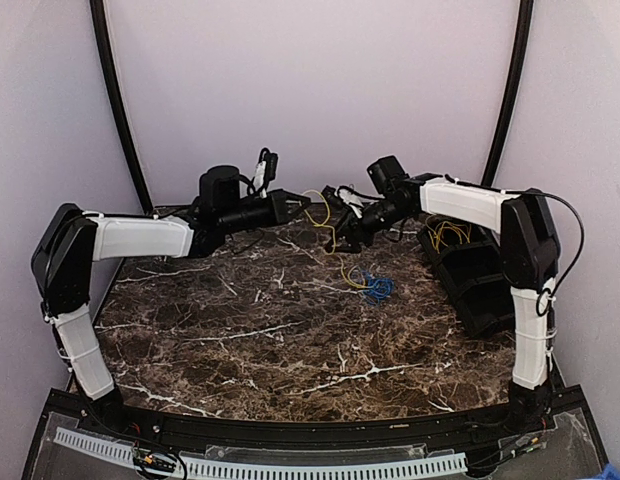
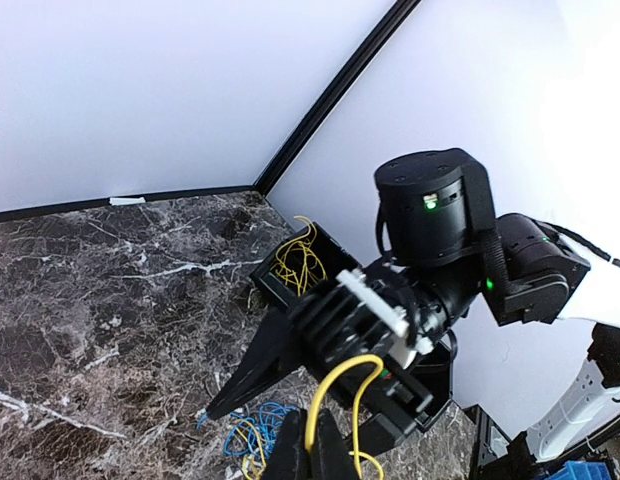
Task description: Untangle the cables
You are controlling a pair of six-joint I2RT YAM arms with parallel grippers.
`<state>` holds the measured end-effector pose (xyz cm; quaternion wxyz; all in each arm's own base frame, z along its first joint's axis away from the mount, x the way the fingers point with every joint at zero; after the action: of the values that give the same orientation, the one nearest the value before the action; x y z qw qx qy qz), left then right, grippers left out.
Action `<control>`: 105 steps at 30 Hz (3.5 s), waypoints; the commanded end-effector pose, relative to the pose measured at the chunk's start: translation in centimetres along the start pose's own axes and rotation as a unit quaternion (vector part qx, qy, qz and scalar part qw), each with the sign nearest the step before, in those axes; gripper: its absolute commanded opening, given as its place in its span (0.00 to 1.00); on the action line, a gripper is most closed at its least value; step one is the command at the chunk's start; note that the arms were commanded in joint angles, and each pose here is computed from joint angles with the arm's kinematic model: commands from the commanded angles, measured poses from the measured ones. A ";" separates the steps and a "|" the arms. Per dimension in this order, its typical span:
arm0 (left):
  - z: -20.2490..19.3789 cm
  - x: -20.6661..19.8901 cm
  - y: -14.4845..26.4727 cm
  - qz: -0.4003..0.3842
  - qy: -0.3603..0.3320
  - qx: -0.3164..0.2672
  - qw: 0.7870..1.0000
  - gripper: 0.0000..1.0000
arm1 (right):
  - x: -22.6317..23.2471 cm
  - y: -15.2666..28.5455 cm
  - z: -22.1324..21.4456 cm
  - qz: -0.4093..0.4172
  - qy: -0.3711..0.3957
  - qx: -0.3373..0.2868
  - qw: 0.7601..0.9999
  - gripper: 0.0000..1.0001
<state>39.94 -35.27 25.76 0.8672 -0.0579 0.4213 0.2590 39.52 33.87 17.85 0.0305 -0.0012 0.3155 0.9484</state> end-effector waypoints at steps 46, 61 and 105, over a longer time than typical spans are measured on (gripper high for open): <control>20.9 -29.2 28.5 0.075 -0.297 -0.391 0.868 0.00 | 0.3 -5.9 -13.1 -0.004 -0.187 0.104 0.977 0.53; 10.6 -13.7 17.1 0.079 -0.111 -0.229 0.964 0.00 | -0.4 3.8 -0.6 -0.022 -0.091 0.016 0.995 0.57; -10.1 11.9 6.8 0.191 0.144 0.007 0.971 0.00 | 15.1 -7.1 1.8 0.021 0.241 0.121 0.963 0.41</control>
<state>34.81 -26.54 9.62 0.7160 0.0171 0.5383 0.4442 24.45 41.10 11.48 -0.0957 -0.1358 0.4422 0.8814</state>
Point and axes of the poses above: each gripper's point midway between its finger pads, its own y axis back along the fingers, its own x axis along the line the jaws close on, z = x × y, the point moved 3 cm from there along y, back along the fingers, and after that the axes turned 14 degrees about y, right-handed, at the moved point
